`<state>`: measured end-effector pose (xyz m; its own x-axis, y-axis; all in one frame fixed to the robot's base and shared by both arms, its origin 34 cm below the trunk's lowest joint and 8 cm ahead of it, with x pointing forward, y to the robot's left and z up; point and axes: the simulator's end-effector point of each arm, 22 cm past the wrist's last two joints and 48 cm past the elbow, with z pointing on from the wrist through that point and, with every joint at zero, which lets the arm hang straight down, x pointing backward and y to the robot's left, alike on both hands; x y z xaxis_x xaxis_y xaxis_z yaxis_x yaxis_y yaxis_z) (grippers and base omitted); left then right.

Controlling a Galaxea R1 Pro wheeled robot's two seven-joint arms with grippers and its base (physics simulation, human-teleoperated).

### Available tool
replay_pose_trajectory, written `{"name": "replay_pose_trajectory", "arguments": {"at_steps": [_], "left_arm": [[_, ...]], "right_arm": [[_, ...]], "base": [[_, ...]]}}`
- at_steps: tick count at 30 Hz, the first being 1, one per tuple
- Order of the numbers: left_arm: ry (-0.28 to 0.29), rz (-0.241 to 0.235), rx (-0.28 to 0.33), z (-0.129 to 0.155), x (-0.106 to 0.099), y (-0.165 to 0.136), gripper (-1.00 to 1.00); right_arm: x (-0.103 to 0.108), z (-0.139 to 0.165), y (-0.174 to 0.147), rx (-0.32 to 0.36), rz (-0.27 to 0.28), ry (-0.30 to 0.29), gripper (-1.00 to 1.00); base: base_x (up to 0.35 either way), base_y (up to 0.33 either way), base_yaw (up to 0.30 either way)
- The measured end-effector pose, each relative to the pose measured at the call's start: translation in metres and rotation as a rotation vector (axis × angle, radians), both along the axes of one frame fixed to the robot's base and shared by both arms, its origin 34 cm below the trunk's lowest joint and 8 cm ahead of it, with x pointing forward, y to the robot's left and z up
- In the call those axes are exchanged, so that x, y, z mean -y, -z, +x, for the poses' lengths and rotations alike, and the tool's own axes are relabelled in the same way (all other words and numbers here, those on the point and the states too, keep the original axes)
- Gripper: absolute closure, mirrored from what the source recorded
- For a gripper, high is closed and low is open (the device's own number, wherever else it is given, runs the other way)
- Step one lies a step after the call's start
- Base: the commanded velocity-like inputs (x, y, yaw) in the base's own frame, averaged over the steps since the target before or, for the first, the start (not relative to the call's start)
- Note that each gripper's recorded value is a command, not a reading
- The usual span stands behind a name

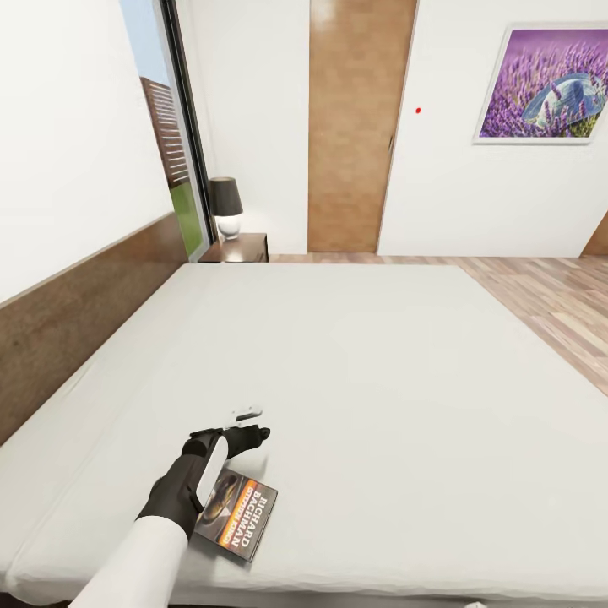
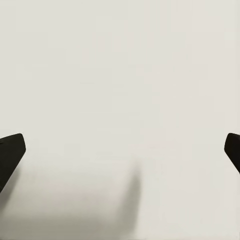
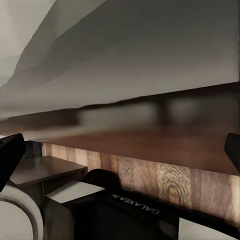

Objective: In the bedroom, move the book from the bed onto either nightstand, and place the two sandals side by side next to the bed.

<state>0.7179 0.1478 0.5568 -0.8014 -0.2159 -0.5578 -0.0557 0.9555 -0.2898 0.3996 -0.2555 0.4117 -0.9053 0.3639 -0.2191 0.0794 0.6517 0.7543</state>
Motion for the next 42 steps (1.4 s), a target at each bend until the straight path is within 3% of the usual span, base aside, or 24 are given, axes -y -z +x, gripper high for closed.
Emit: {"name": "replay_pose_trajectory", "arguments": {"at_steps": [20,29,42], "left_arm": [[-0.001,-0.001,0.000,-0.001,0.000,0.004,-1.00],[-0.045,-0.020,-0.007,-0.002,-0.012,0.016,-1.00],[-0.050,-0.022,-0.008,-0.002,-0.013,0.016,-1.00]], "right_arm": [[0.000,-0.001,0.004,0.000,0.000,0.000,-1.00],[0.000,-0.002,0.014,0.001,0.000,0.000,-1.00],[0.000,-0.002,0.014,0.001,0.000,0.000,-1.00]], "base": [[0.000,0.000,0.000],[0.000,0.000,0.000],[0.000,0.000,0.000]]}}
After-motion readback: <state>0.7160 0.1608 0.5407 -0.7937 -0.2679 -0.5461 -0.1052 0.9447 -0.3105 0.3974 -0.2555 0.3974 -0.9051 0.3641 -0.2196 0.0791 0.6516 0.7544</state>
